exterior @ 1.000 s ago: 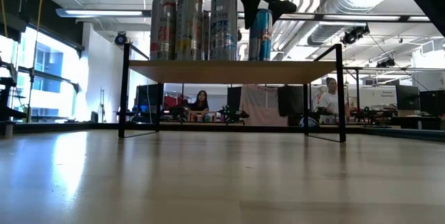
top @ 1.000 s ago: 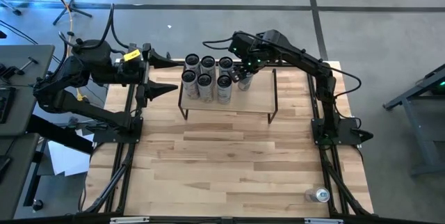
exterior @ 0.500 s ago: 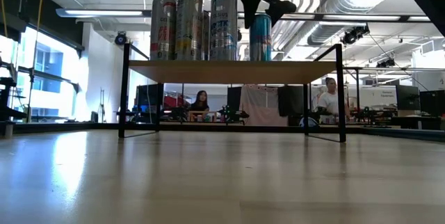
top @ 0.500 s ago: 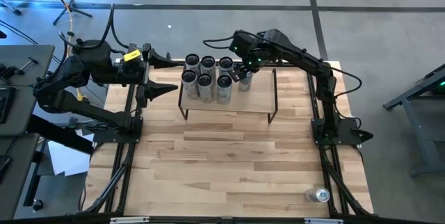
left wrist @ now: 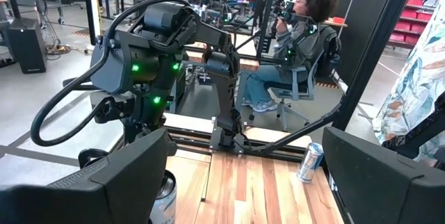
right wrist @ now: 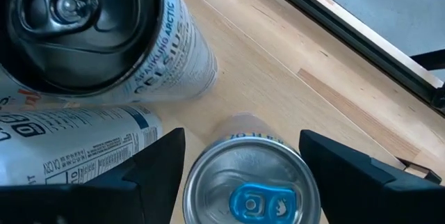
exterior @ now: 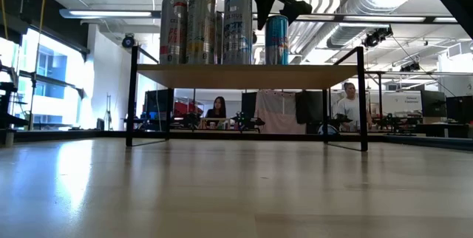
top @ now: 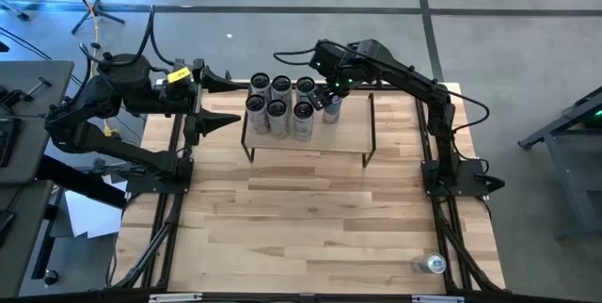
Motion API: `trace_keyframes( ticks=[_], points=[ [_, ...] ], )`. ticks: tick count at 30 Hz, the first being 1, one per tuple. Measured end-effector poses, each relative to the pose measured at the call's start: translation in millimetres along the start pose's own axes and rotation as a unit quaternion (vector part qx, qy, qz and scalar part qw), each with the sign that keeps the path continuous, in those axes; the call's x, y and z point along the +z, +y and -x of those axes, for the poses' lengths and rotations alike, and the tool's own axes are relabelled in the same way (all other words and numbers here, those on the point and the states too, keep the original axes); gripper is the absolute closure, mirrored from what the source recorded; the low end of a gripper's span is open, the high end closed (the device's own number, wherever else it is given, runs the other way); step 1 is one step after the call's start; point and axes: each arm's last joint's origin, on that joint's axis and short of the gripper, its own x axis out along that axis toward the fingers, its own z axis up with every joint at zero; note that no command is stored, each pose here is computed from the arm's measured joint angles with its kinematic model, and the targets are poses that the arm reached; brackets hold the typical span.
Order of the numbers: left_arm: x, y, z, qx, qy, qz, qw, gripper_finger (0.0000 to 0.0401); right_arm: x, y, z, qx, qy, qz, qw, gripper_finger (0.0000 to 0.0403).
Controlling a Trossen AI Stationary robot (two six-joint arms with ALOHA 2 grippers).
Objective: Place canned beverage on shelf
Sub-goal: Put the top blue soda can on the shelf, then put the blue soda can on the shelf aligned with the other blue soda can
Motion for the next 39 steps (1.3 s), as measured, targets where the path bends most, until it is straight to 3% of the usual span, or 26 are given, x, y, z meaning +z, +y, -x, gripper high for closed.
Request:
trace_keyframes(
  ticks=[10, 24, 32, 39],
  points=[
    [0.0, 0.0, 0.1, 0.0, 0.0, 0.0, 1.0, 0.005, 2.7, -2.6, -0.4, -0.015, -0.013, 0.005, 1.0, 0.0134],
    [-0.1, 0.0, -0.1, 0.0, 0.0, 0.001, 1.0, 0.005, 11.5, -5.7, 7.3, 0.012, -0.058, 0.018, 0.998, 0.0134],
    [-0.4, 0.1, -0.1, 0.0, 0.002, 0.001, 1.0, 0.005, 12.7, -21.6, 24.1, 0.038, -0.065, 0.019, 0.997, 0.0134],
    [-0.7, 0.1, -0.1, 0.0, 0.003, 0.0, 1.0, 0.005, 13.1, -34.9, 44.7, 0.03, -0.109, 0.007, 0.994, 0.0134]
  ],
)
